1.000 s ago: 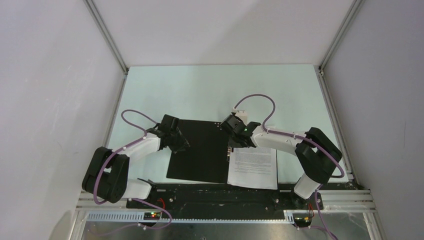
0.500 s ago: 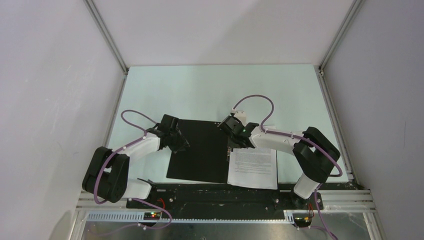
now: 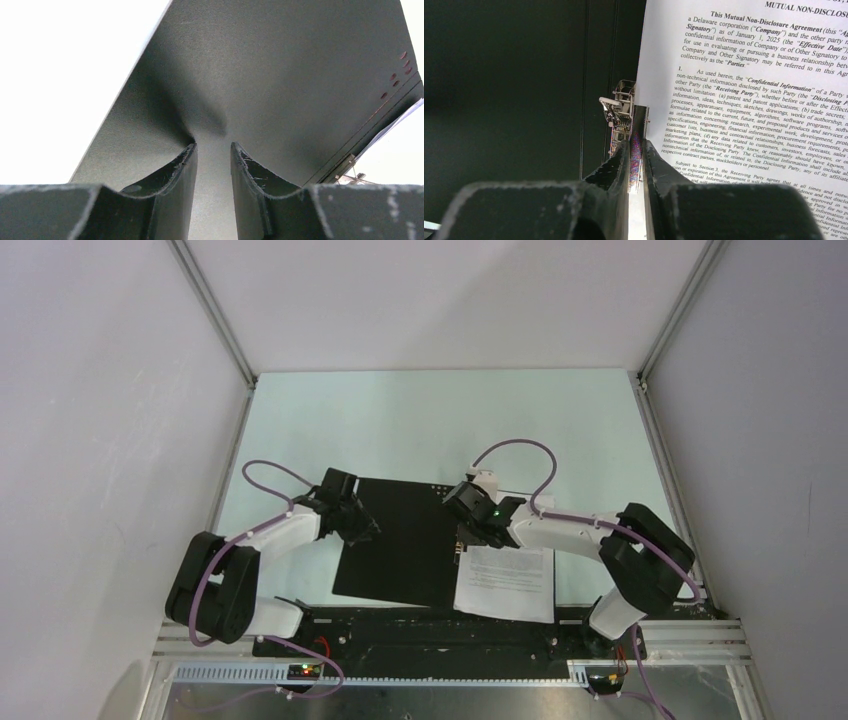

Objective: Put the files into the folder

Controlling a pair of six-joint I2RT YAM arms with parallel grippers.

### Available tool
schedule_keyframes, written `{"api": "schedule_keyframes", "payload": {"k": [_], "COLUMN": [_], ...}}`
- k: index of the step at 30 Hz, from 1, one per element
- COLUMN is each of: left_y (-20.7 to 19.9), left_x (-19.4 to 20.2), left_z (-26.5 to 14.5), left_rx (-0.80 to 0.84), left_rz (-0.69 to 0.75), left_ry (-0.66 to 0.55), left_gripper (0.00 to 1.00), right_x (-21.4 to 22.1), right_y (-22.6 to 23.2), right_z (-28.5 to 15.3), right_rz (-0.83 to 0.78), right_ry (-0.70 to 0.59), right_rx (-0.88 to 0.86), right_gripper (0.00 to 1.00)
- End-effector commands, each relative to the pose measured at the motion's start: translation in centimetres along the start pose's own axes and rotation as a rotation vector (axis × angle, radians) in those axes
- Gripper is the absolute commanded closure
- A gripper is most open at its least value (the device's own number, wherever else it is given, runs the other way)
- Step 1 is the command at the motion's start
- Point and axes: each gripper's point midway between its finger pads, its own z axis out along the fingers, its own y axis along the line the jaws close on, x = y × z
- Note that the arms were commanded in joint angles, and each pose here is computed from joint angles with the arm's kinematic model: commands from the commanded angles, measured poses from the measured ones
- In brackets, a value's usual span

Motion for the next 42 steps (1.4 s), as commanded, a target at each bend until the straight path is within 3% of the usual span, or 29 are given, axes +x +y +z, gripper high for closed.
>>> {"api": "schedule_keyframes", "payload": {"k": [1,27,42], "left_y": [4.6,4.1,4.1], "left_x": [0.7,0.4,0.3], "left_z": [1.2,1.3,1.4], "left_rx": [-0.179,-0.169,-0.174], "left_rz": [-0.002,-0.007,-0.011], "left_ry": [0.004,0.011,0.015], "left_gripper": [0.61,0.62,0.62], "right_x": [0.6,3.2,1.4], "right_y": [-0.9,-3.0,-0.7], "right_z": [-1.0,0.5,-1.9], "right_rz": [0.006,-0.098,-0.112], "right_ry": [0.000,-0.041,-0.103], "right_rx": [-0.001,0.113,-0.001], "right_gripper": [0.97,0.78,0.70]}}
